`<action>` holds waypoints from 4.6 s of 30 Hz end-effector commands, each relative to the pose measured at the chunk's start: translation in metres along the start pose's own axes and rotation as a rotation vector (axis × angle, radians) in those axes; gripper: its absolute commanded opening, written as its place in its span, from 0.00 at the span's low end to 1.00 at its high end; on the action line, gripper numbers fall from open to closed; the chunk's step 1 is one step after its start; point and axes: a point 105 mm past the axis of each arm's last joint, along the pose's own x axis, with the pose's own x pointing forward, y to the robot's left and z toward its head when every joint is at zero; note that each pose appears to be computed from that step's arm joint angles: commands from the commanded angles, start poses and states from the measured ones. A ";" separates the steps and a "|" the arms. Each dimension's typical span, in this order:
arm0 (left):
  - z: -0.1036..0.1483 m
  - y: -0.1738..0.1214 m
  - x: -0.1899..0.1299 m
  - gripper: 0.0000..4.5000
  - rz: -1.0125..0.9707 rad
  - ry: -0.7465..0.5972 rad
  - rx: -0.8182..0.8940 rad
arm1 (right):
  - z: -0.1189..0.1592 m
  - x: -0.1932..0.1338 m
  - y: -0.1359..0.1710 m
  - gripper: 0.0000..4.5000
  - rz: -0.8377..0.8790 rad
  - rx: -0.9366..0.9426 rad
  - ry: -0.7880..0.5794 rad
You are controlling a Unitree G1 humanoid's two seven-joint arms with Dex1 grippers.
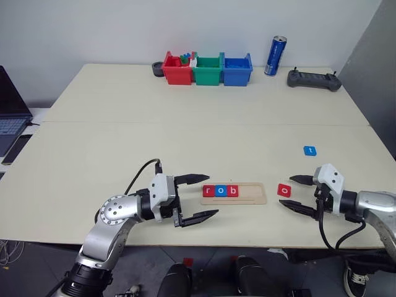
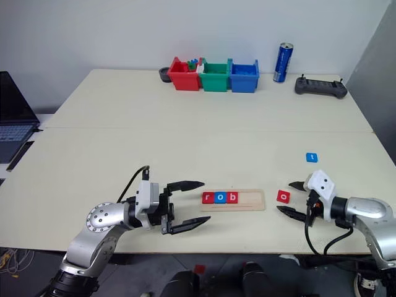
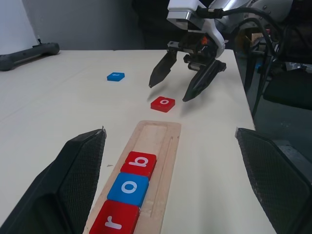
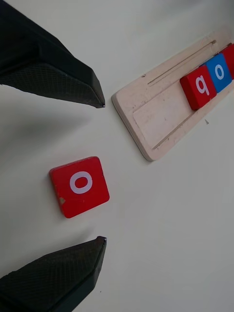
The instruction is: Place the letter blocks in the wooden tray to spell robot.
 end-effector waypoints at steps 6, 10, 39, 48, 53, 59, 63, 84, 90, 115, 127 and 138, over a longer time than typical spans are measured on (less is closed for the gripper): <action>0.008 0.000 0.001 1.00 -0.005 -0.022 0.022 | -0.007 0.007 -0.007 1.00 0.014 -0.034 0.009; 0.009 -0.001 0.000 1.00 0.004 -0.020 0.021 | -0.015 0.008 -0.010 1.00 0.022 -0.021 0.027; 0.006 -0.002 -0.003 1.00 0.002 -0.011 0.023 | 0.015 0.024 0.004 0.32 -0.805 0.587 0.152; 0.005 -0.003 -0.004 1.00 0.002 -0.011 0.020 | 0.009 0.025 0.014 0.68 -0.788 0.634 0.204; 0.006 -0.003 -0.001 1.00 0.009 -0.016 0.023 | 0.027 0.024 -0.003 0.99 -0.794 0.591 0.163; 0.005 -0.003 -0.001 1.00 0.011 -0.014 0.026 | 0.070 0.010 -0.047 0.99 -0.831 0.416 0.027; 0.006 -0.003 -0.001 1.00 0.007 -0.015 0.026 | 0.107 0.020 -0.048 0.99 -0.597 0.242 -0.119; 0.009 0.004 0.000 1.00 0.019 -0.013 0.043 | 0.013 0.009 -0.036 0.99 0.146 -0.192 0.038; 0.009 0.003 -0.002 1.00 0.016 -0.009 0.046 | 0.009 0.017 -0.039 0.99 0.179 -0.203 0.052; 0.013 0.005 0.001 1.00 0.021 -0.013 0.061 | 0.030 0.020 -0.031 0.32 0.211 -0.282 0.009; 0.010 0.004 0.000 1.00 0.026 -0.011 0.055 | 0.067 0.051 0.017 0.32 0.297 -0.319 -0.079; 0.006 0.004 -0.005 1.00 0.044 -0.002 0.049 | 0.060 0.068 0.021 0.32 0.363 -0.359 -0.027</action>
